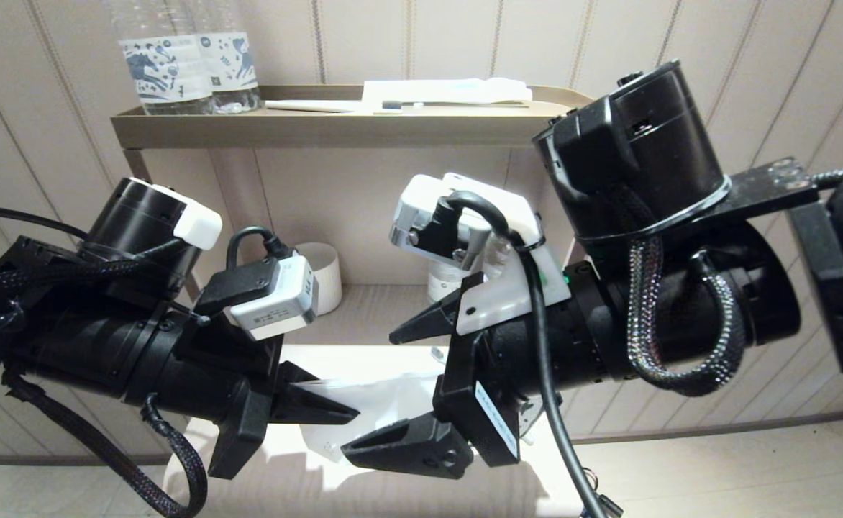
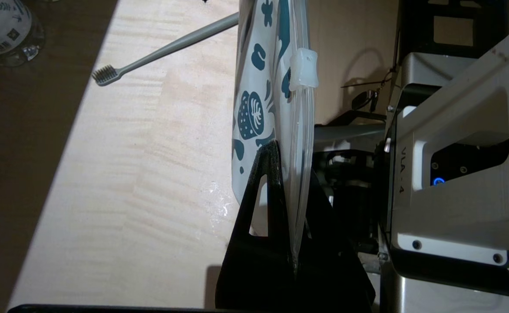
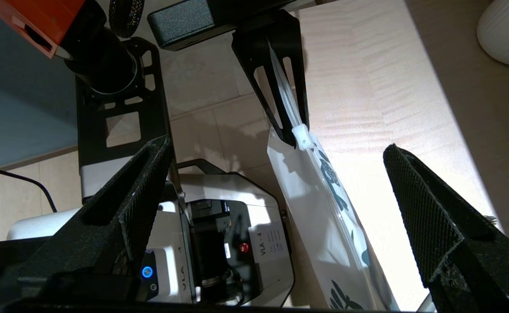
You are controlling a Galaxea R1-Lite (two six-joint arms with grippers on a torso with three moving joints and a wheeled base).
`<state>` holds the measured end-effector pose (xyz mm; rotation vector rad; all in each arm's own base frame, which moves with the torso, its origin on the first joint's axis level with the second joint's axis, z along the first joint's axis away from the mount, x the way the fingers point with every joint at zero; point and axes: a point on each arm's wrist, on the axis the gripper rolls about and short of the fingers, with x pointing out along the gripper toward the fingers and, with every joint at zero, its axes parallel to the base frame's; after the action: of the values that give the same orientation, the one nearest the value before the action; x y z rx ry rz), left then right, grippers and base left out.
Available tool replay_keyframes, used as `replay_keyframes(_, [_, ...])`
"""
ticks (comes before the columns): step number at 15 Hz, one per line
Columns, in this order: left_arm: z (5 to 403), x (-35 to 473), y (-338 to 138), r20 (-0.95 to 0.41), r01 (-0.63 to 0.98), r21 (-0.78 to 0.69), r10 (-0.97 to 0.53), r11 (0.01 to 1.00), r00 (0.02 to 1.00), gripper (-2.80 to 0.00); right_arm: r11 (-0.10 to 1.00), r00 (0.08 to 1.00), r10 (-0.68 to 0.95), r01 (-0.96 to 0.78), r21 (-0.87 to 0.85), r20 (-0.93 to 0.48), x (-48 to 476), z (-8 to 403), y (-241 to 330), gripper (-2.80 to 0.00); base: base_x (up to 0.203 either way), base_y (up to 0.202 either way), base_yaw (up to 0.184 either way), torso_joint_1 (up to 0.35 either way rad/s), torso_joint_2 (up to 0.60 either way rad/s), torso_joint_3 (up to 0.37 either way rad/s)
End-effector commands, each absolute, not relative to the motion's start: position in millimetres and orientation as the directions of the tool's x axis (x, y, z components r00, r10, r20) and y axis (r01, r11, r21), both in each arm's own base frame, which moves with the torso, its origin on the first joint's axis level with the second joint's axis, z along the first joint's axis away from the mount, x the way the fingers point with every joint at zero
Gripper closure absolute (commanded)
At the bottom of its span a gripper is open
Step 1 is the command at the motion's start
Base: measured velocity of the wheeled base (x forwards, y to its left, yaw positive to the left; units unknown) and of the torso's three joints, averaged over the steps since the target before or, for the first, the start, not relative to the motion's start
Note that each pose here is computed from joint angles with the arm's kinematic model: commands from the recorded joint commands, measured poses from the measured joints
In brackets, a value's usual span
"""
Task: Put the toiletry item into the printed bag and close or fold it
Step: Open the storage bag
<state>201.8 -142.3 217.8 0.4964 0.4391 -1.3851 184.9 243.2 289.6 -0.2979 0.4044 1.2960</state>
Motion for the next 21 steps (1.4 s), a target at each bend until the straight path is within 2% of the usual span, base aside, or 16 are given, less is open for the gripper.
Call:
replay_keyframes(1, [217.9, 201.4, -142.2, -0.566, 0.991, 0.076, -0.814, 0.108, 0.133, 0.00, 0.248, 0.216, 0.867, -0.969, 0.012, -0.448, 184.4, 290.5, 242.4, -2.80, 0.000, 0.000, 0.000, 0.000, 0.00, 0.000])
replay_keyframes(18, [216.1, 202.0, -142.6, -0.571, 0.992, 0.070, -0.811, 0.107, 0.128, 0.00, 0.249, 0.210, 0.857, -0.968, 0.020, -0.471, 189.3, 281.6, 247.7, -2.80, 0.000, 0.000, 0.000, 0.000, 0.00, 0.000])
replay_keyframes(21, [215.4, 202.1, -143.0, -0.550, 0.996, 0.039, -0.830, 0.079, 0.087, 0.00, 0.206, 0.165, 0.873, -0.978, 0.040, -0.459, 190.1, 280.6, 249.8, -2.80, 0.000, 0.000, 0.000, 0.000, 0.00, 0.000])
